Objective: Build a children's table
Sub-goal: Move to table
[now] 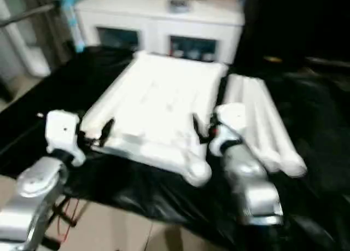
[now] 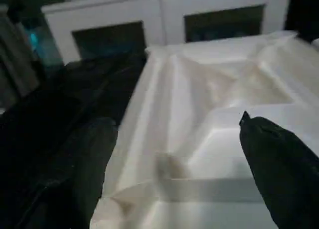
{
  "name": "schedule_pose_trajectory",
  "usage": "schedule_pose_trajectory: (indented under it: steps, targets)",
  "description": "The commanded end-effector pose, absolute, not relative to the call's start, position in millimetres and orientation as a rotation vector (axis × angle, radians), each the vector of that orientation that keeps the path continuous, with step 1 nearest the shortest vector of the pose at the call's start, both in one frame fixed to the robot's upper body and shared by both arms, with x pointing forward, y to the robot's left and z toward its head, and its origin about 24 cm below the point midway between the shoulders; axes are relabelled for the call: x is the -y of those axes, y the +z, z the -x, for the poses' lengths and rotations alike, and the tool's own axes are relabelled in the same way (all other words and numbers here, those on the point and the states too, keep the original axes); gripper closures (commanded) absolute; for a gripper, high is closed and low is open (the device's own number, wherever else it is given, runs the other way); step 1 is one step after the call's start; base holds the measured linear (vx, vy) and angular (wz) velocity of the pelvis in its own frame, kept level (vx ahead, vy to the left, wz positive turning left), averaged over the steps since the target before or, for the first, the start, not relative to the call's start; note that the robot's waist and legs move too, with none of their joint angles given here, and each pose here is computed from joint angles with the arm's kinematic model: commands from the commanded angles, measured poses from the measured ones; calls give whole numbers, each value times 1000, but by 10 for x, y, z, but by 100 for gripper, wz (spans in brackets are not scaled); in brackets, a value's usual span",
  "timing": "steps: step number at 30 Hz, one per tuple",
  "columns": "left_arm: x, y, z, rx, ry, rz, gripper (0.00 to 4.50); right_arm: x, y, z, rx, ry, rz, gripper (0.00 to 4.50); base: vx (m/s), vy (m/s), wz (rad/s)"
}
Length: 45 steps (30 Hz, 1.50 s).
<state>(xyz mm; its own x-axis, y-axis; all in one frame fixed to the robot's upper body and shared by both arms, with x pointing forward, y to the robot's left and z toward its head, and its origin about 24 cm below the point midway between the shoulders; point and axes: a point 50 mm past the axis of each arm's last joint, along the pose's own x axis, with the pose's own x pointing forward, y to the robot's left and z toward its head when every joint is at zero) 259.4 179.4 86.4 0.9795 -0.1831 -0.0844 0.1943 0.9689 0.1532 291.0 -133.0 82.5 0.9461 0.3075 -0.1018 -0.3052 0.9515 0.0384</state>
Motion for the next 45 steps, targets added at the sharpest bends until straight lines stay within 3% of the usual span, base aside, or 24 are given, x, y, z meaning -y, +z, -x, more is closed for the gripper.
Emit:
schedule_pose_trajectory:
  steps: [1, 13, 16, 18, 21, 23, 31, 36, 45]
  targets:
    - [-1695, 888, -2619, -56, -245, -151, 6, 1510, 832, -2896, -111, 249, -6, 0, 141, 50, -46]
    - [-1573, 885, -2621, -29, -397, -99, 6, 1533, 926, -2796, -75, 334, -38, 0, 123, 23, -2]
    - [-1506, 861, -2608, -42, -552, -92, 6, 1514, 1006, -2770, -71, 472, 1, 0, 43, 11, 3]
    - [-1490, 821, -2615, -79, -624, -95, 6, 1558, 1069, -2788, -52, 484, 98, 0, 0, 0, 0]
    - [-1495, 813, -2619, -85, -622, -92, 6, 1572, 1079, -2794, -47, 480, 111, 0, -19, -44, -1]
    - [-1588, 797, -2691, -77, -469, -100, 6, 1628, 1020, -2801, -101, 418, 130, 0, -57, -25, 2]
    - [-1601, 774, -2687, -64, -334, -79, 6, 1580, 823, -2690, -159, 229, -66, 0, -41, 2, -6]
    - [-1576, 855, -2641, -9, -295, -146, 6, 1551, 796, -2621, -174, 236, -54, 0, 15, 147, -55]
    - [-1563, 850, -2642, -18, -259, -115, 6, 1561, 910, -2675, -127, 260, -22, 0, -20, 94, -39]
